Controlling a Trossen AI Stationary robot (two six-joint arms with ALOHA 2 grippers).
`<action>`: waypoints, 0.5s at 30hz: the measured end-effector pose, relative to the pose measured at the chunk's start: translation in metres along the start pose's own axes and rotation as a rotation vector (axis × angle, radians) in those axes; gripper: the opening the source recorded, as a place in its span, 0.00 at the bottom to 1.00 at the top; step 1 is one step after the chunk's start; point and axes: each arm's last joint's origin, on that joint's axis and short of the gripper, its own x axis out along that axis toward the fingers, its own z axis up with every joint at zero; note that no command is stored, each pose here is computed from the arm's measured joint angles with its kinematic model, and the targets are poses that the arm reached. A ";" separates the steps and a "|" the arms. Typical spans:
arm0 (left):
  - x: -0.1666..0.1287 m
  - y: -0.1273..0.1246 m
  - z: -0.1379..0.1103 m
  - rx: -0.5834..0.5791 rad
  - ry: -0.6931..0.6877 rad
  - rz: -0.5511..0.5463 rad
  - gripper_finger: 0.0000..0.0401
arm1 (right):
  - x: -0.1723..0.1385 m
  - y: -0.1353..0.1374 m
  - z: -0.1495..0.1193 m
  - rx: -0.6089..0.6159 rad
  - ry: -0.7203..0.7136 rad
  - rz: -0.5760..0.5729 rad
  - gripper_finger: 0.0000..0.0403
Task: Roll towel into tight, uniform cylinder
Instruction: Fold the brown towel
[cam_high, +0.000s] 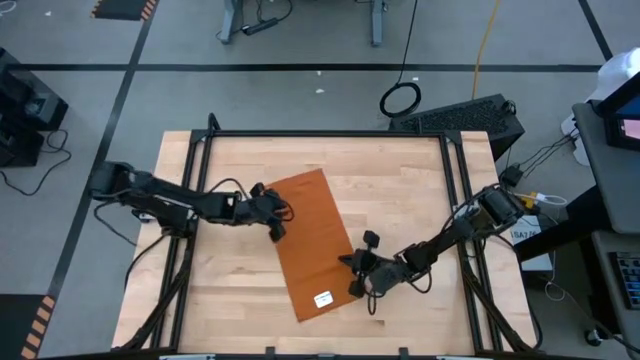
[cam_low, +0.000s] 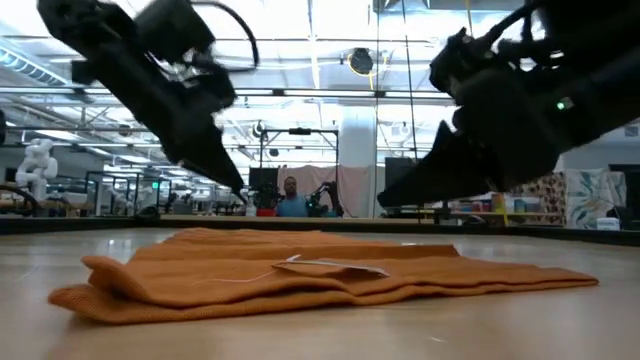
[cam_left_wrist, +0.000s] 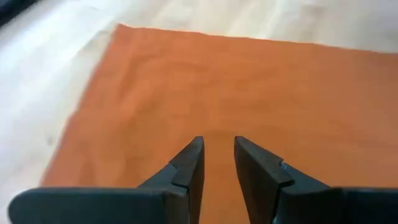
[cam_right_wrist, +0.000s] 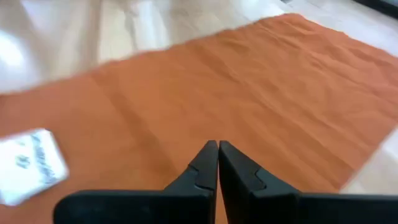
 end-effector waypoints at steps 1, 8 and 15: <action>-0.006 -0.002 -0.001 -0.009 0.009 -0.022 0.24 | 0.001 -0.002 0.000 -0.025 0.013 -0.012 0.02; -0.023 -0.018 -0.025 -0.077 0.160 -0.053 0.24 | 0.011 -0.019 -0.006 -0.119 0.111 -0.068 0.02; 0.005 -0.007 -0.052 -0.054 0.283 0.075 0.24 | 0.022 -0.029 -0.014 -0.018 0.149 -0.107 0.02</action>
